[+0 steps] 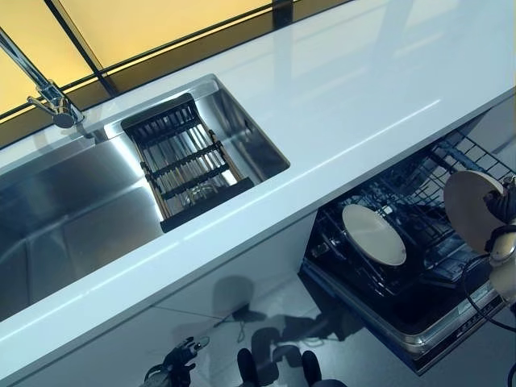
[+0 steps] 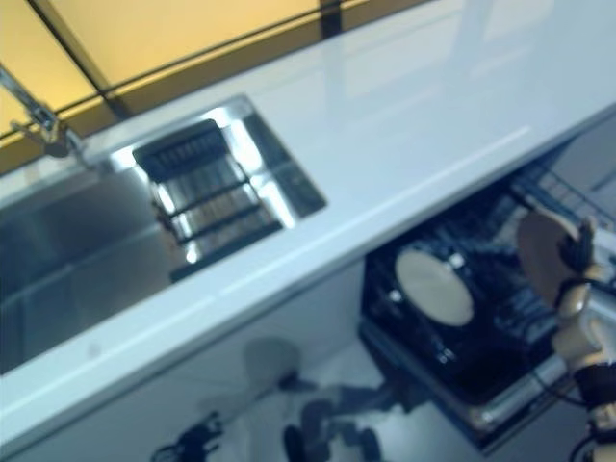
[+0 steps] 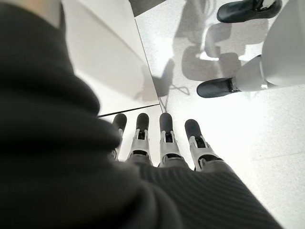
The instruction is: Take plates into dishwasher
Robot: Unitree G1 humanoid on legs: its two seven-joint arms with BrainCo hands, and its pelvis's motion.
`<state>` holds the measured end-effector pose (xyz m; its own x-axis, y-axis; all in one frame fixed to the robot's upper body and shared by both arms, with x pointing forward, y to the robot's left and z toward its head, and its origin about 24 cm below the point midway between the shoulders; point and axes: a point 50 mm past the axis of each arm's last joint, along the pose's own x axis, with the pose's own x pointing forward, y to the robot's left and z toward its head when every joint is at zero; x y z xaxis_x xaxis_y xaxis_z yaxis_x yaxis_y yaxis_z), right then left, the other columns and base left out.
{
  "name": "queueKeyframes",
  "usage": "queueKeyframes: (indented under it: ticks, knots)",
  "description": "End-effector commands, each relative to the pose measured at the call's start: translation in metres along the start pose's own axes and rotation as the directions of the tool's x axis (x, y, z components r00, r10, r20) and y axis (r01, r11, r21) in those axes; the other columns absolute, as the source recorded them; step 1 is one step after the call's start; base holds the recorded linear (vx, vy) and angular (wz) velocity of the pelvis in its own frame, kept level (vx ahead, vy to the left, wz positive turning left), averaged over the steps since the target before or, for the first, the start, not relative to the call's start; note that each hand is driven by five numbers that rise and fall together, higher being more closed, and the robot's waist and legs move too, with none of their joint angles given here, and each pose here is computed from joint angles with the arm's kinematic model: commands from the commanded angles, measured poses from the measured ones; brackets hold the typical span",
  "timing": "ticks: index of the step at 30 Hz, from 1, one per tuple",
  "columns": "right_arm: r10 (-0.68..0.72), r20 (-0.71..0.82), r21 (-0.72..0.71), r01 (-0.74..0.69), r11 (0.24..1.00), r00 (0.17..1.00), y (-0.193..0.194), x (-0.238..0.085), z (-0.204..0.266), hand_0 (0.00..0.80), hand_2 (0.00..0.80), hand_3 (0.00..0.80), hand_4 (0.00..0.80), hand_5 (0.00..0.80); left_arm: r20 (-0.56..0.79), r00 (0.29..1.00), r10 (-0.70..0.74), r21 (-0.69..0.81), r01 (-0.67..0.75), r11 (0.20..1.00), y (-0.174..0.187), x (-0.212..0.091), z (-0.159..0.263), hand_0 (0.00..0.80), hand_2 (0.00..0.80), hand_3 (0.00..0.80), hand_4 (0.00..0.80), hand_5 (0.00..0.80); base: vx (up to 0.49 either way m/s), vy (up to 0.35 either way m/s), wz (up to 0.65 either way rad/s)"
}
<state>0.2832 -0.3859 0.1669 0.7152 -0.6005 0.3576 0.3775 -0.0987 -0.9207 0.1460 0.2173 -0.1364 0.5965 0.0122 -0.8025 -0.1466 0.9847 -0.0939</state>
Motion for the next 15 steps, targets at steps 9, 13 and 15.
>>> queueKeyframes:
  ticks: [9,13,15]
  knots:
    - [-0.254,0.102,-0.018,0.257,0.966,0.962,-0.029,0.009,0.037,0.8,0.8,0.8,0.8,0.8,-0.001,0.999,-0.035,0.001,0.035,0.999,-0.018,0.005,0.0,0.0,0.0,0.0,0.0,0.0,0.005,0.006,0.02]
    - [-0.268,0.123,-0.03,0.274,0.961,0.956,-0.031,0.011,0.045,0.8,0.8,0.8,0.8,0.8,-0.004,0.999,-0.033,0.002,0.033,0.999,-0.017,0.005,0.0,0.0,0.0,0.0,0.0,0.0,0.001,0.009,0.05]
    - [-0.279,0.135,-0.041,0.287,0.957,0.951,-0.033,0.012,0.049,0.8,0.8,0.8,0.8,0.8,-0.006,0.999,-0.036,0.004,0.036,0.999,-0.017,0.005,0.0,0.0,0.0,0.0,0.0,0.0,-0.003,0.01,0.08]
